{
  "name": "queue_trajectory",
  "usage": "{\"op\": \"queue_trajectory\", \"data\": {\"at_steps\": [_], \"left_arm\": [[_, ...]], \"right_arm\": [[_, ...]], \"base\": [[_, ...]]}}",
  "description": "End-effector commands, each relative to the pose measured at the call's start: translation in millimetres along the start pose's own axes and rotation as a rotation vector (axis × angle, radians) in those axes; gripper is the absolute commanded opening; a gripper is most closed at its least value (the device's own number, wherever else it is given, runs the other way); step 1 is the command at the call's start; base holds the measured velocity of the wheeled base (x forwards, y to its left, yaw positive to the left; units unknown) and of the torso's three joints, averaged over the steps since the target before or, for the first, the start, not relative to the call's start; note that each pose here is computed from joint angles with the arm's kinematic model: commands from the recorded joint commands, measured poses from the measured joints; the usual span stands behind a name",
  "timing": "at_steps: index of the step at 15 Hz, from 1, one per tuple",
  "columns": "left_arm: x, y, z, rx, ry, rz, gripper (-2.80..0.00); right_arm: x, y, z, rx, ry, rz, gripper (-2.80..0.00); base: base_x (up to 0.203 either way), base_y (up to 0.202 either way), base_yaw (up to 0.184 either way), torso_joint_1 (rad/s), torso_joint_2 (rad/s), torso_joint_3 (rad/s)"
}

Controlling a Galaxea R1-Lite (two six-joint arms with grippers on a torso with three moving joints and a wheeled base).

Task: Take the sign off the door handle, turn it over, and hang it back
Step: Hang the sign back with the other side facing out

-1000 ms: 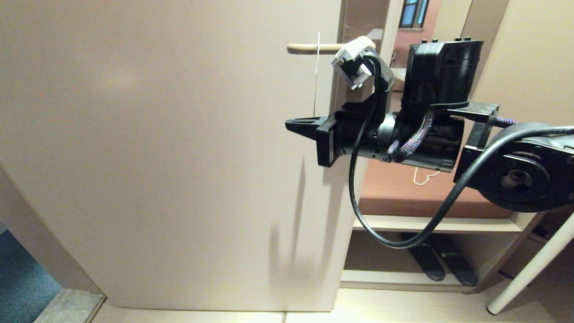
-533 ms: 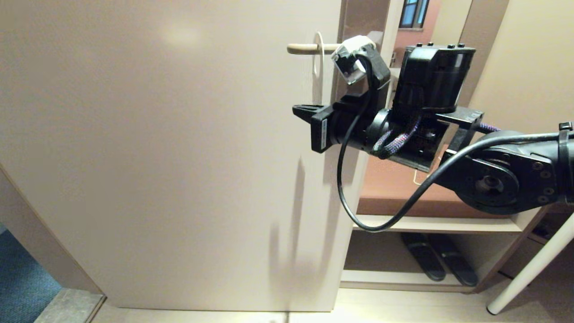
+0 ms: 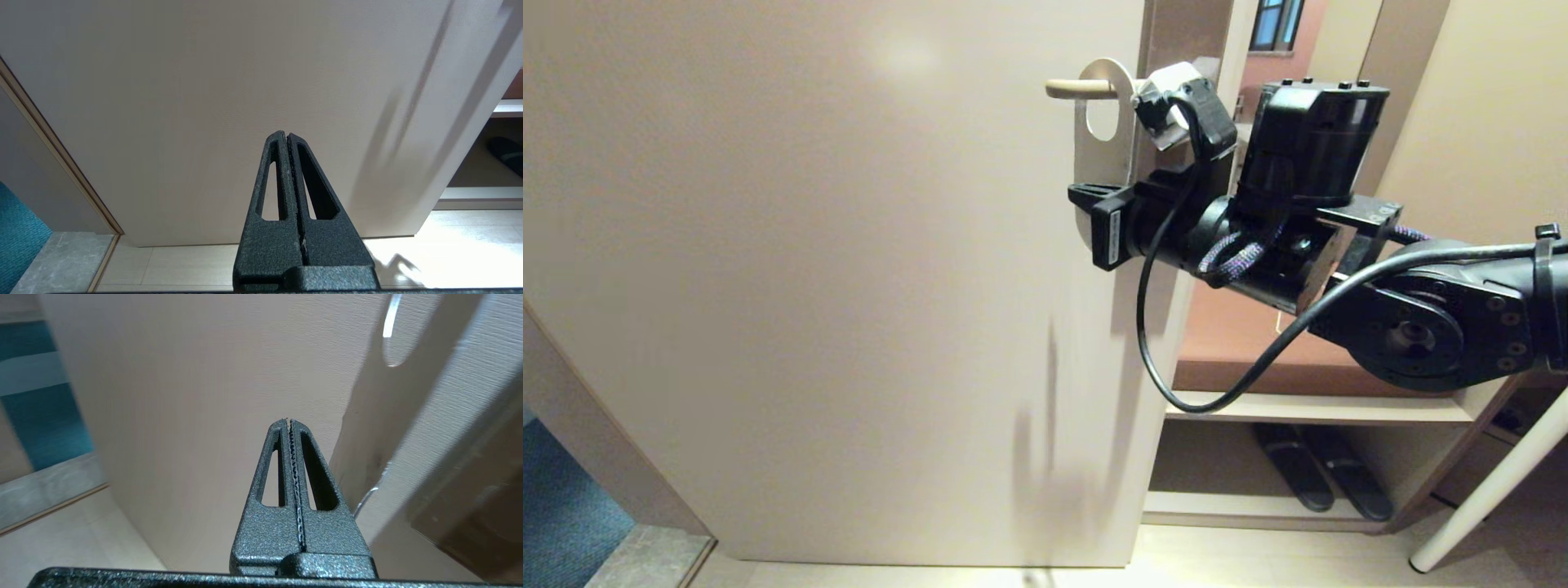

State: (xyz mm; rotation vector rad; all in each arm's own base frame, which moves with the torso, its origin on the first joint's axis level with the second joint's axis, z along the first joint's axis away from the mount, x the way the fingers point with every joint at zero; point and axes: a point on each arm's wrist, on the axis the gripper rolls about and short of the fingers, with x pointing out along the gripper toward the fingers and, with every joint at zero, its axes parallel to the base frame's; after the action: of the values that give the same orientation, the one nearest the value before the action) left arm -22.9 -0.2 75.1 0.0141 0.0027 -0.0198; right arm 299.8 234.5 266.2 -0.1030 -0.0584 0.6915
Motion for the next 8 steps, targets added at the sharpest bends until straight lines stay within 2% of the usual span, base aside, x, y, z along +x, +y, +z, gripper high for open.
{"op": "queue_trajectory", "data": {"at_steps": [1, 3, 8], "left_arm": [[0.1, 0.0, 0.0, 0.000, 0.000, 0.000, -2.80], [0.1, 0.0, -0.1, 0.000, 0.002, 0.000, -2.80], [0.1, 0.0, 0.0, 0.000, 0.001, 0.000, -2.80]], "right_arm": [[-0.9, -0.8, 2.0, -0.001, -0.005, -0.021, -2.80], [-0.6, -2.8, 1.4, -0.001, 0.001, -0.078, -2.80], [1.2, -8.0, 1.5, -0.002, -0.033, -0.133, -2.80]], "base": [[0.000, 0.000, 0.000, 0.000, 0.00, 0.000], [0.000, 0.000, 0.000, 0.000, 0.00, 0.000], [0.000, 0.000, 0.000, 0.000, 0.00, 0.000]]}}
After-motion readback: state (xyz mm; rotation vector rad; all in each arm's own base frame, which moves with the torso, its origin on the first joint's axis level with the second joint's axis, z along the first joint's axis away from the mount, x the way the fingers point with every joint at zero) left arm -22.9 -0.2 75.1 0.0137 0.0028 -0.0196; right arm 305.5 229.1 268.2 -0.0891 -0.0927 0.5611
